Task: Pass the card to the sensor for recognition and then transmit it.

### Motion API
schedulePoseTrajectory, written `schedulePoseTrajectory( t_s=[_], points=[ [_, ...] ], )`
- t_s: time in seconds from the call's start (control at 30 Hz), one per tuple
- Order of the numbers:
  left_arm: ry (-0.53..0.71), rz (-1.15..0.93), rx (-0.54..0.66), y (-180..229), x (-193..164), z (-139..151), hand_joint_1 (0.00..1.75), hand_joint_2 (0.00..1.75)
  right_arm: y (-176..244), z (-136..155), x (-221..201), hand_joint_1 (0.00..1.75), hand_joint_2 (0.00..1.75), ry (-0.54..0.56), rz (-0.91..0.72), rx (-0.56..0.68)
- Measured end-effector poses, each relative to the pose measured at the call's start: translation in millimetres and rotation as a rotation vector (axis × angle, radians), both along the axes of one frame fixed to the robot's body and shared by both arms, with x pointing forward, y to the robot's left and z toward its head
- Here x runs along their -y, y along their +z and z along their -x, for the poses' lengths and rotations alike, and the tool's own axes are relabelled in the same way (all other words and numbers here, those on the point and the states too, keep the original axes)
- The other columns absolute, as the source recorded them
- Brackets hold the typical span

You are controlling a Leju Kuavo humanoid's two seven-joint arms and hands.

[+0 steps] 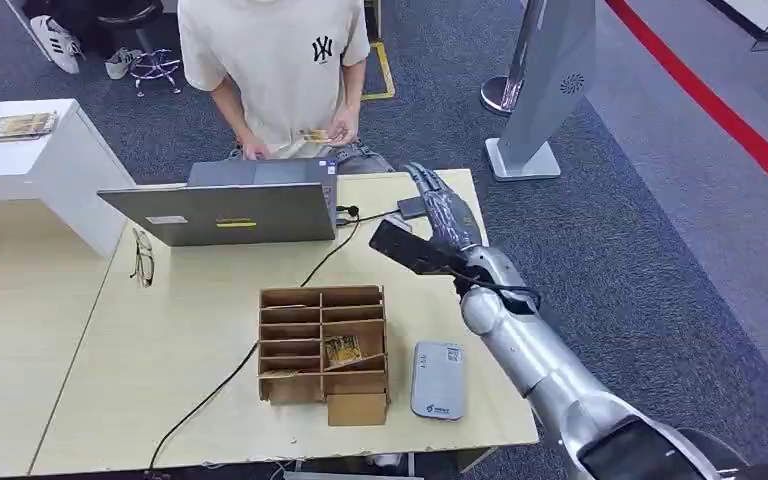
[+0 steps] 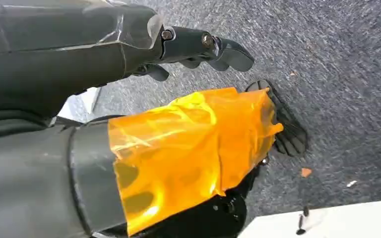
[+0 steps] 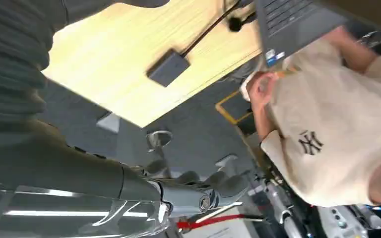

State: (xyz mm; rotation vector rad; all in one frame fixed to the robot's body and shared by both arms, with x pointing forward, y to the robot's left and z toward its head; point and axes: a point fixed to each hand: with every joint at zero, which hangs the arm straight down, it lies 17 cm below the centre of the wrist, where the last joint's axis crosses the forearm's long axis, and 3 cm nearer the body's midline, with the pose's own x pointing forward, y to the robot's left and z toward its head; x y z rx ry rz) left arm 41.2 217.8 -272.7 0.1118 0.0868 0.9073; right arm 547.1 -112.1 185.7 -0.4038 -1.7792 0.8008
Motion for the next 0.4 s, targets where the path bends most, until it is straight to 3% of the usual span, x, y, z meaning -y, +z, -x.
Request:
schedulePoseTrajectory(
  t_s=[0.2, 0.4],
  points=[
    [0.059, -0.019, 0.015, -1, 3, 1, 0.00, 0.00, 20, 79, -21, 0.00, 0.00, 0.222, -0.531, -0.033],
    [0.078, -0.019, 0.015, -1, 10, 5, 0.00, 0.00, 21, 152, -22, 0.00, 0.00, 0.352, -0.817, -0.085]
  ],
)
